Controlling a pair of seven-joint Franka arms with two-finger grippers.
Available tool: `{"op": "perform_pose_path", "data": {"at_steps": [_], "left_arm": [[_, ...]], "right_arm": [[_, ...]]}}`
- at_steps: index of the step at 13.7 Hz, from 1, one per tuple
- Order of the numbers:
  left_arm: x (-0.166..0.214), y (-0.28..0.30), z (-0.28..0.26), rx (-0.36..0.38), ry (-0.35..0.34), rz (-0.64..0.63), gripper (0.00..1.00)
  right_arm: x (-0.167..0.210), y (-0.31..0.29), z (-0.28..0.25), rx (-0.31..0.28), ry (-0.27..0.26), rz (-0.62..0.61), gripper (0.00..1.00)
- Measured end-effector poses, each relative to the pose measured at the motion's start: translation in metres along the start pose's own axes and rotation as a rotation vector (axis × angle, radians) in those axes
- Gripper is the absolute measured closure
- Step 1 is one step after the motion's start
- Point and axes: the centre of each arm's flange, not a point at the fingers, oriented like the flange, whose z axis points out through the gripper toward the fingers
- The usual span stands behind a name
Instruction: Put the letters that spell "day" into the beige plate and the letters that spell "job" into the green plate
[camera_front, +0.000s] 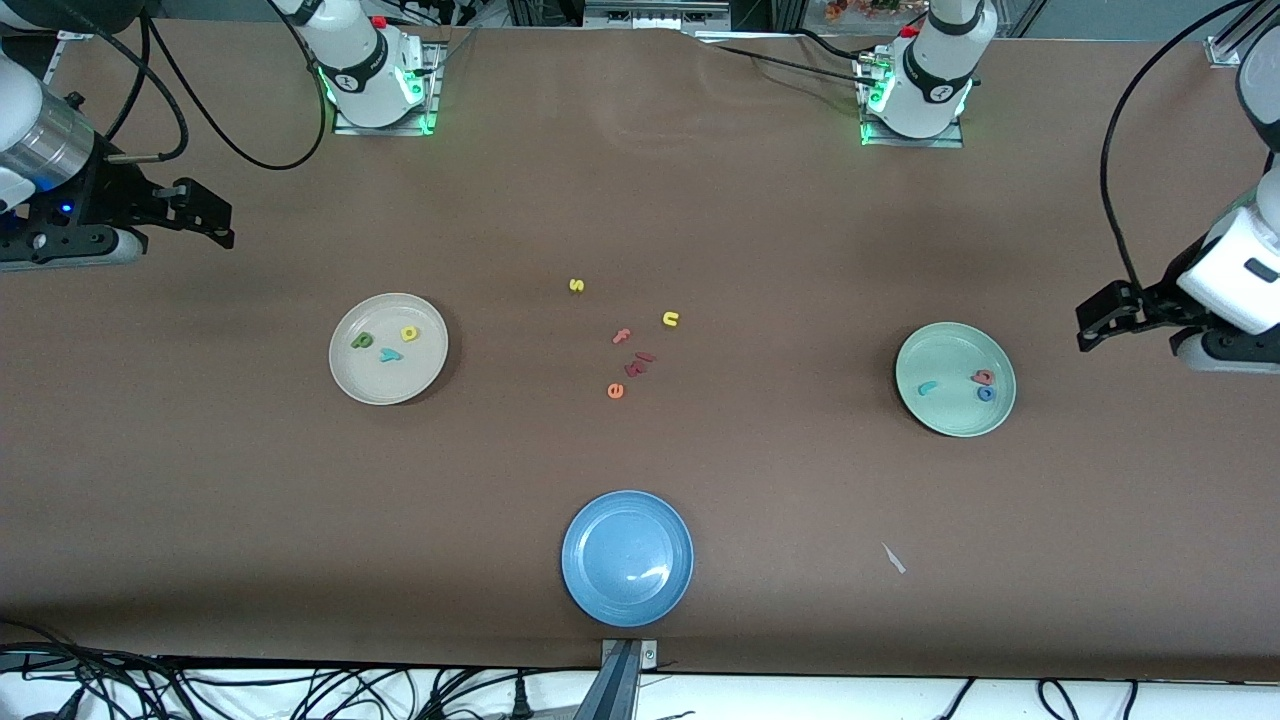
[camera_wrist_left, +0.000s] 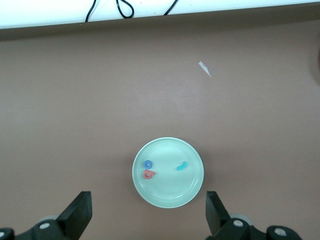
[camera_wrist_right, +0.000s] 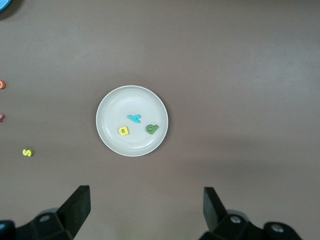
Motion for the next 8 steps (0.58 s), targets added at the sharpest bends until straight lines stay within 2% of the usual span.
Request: {"op": "perform_pose_path", "data": {"at_steps": [8], "left_arm": [[-0.008,-0.045,-0.011,0.01,0.015,-0.052,0.0]], "right_arm": [[0.002,0.004,0.001,0.001,0.007,0.01,0.0]]}}
